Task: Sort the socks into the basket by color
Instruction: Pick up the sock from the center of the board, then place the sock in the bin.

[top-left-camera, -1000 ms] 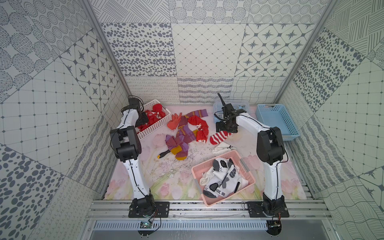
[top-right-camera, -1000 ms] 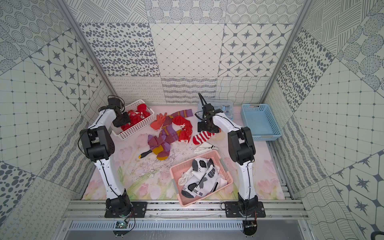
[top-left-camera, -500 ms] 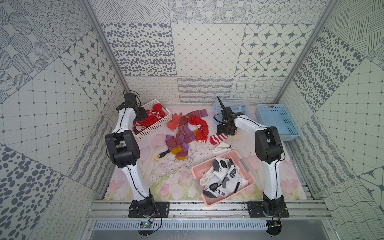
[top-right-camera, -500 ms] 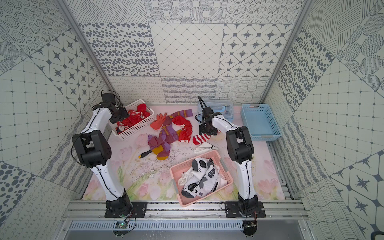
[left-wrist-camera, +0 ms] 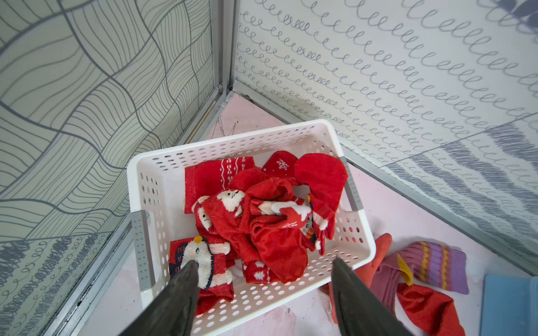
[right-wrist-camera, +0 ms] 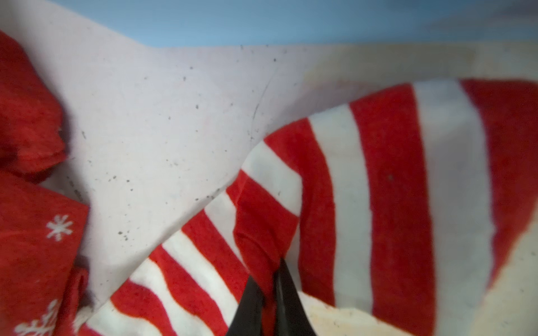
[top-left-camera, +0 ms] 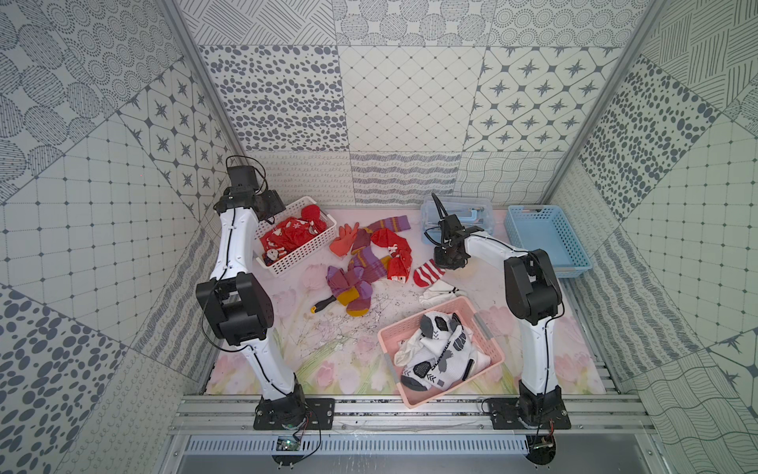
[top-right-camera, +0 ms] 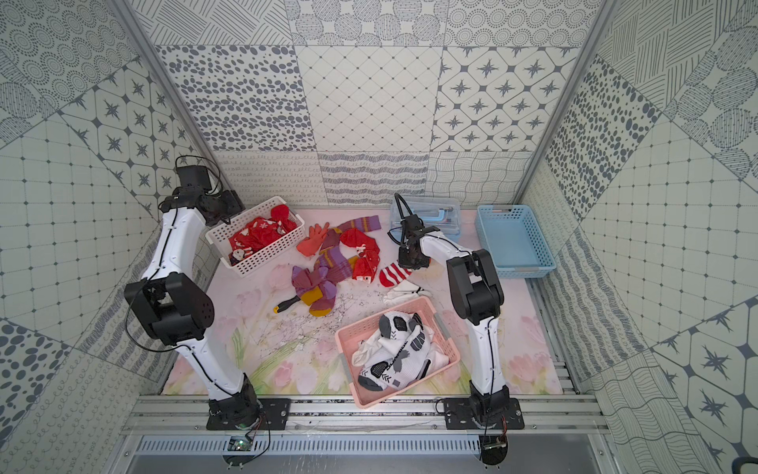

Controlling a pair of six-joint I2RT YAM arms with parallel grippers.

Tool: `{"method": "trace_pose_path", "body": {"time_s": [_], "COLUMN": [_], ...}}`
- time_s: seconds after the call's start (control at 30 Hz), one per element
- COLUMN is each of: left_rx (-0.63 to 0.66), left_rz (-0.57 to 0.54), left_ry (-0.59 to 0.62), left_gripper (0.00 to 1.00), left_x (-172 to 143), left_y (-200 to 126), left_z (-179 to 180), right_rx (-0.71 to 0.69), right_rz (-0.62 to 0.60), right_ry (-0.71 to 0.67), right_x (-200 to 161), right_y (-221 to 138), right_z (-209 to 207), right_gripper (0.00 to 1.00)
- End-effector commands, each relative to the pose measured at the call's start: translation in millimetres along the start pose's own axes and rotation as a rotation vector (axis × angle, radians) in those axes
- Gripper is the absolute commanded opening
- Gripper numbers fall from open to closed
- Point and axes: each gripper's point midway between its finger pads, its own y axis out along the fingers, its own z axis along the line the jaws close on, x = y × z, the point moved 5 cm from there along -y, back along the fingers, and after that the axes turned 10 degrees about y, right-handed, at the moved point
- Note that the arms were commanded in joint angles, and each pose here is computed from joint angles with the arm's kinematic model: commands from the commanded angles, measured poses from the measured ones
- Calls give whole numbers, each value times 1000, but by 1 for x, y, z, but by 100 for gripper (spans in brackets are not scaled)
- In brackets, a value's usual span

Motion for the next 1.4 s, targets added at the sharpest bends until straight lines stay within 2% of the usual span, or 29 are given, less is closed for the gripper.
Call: {"method": "trace_pose_path", "body": {"time_s": [0.0, 0.23, 0.53, 0.93, 1.17, 1.37], "left_rx": [-68, -159, -340, -618, -740, -809], "left_rz": [-27, -74, -82, 3, 68, 106], "left_ry": [9, 33, 117, 188, 229, 235], "left_gripper": [72, 72, 72, 72, 73, 73], "left_x": [8, 13, 4, -62, -103, -127], "left_y": [-27, -53, -77, -76, -73, -71], "left_z": [-9, -25, -77, -169, -221, -252], "right_rx": [10, 59, 180, 436, 609, 738], "right_rz": [38, -27, -122, -174, -157, -123], "right_ry": [2, -3, -38, -102, -130, -144], "right_x": [-13, -3, 8, 4, 1, -2], "right_y": [0, -34, -95, -169, -198, -211], "right_z": [-1, 8, 35, 84, 109, 125], "right_gripper": [9, 0, 0, 0, 0, 0]}}
